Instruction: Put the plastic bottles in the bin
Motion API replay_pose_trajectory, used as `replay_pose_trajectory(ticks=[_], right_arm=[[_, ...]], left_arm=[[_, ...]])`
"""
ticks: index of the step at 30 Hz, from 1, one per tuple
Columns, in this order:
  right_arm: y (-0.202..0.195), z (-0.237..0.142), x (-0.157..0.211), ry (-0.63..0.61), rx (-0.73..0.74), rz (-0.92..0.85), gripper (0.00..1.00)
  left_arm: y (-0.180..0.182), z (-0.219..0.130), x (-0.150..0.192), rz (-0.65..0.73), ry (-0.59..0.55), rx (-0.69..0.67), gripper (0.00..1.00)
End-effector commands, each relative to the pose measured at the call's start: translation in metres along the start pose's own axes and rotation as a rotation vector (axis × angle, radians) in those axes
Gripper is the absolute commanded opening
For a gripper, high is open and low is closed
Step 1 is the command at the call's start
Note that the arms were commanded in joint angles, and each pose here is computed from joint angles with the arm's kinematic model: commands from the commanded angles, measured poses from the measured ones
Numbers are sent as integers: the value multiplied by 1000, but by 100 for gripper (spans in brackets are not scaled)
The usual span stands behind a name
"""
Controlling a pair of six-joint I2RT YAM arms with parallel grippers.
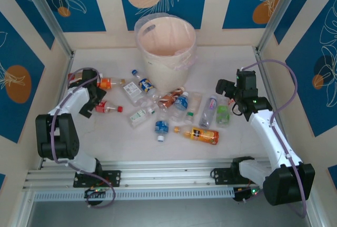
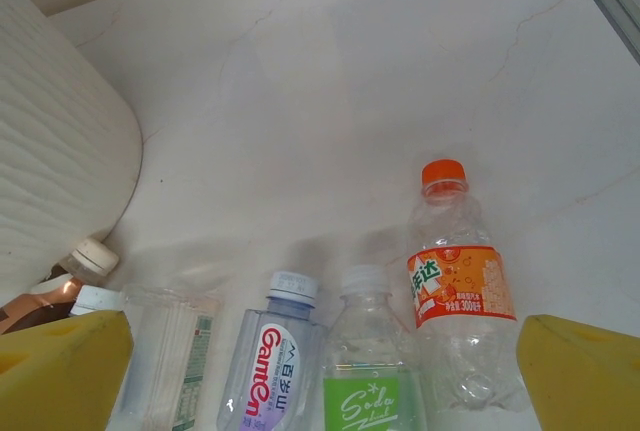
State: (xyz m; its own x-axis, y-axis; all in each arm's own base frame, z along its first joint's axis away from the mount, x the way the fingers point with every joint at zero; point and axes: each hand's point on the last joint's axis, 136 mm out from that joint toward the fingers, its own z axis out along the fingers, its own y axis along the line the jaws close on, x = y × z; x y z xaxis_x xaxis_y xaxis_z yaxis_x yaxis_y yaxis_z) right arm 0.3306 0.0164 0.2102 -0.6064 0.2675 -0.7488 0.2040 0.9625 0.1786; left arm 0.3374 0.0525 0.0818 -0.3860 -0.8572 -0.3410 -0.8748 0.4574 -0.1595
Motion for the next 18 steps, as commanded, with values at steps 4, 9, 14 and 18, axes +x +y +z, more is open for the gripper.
replay_pose_trajectory(ticks=[4,9,14,18], right_arm=[[1,-8,-4,-18,-5,11,99],[4,-5,0,-8,-27,1,99],[3,-6,1,-8,-21,4,99],[2,-8,-1,-19,-18,4,99]], left_arm=[[-7,23,2,5,57,-11,94],[-17,40,6,31,87,-4,90],[-21,50,9,37,109,-10,82],[-20,57,14,40,127,-21,73]])
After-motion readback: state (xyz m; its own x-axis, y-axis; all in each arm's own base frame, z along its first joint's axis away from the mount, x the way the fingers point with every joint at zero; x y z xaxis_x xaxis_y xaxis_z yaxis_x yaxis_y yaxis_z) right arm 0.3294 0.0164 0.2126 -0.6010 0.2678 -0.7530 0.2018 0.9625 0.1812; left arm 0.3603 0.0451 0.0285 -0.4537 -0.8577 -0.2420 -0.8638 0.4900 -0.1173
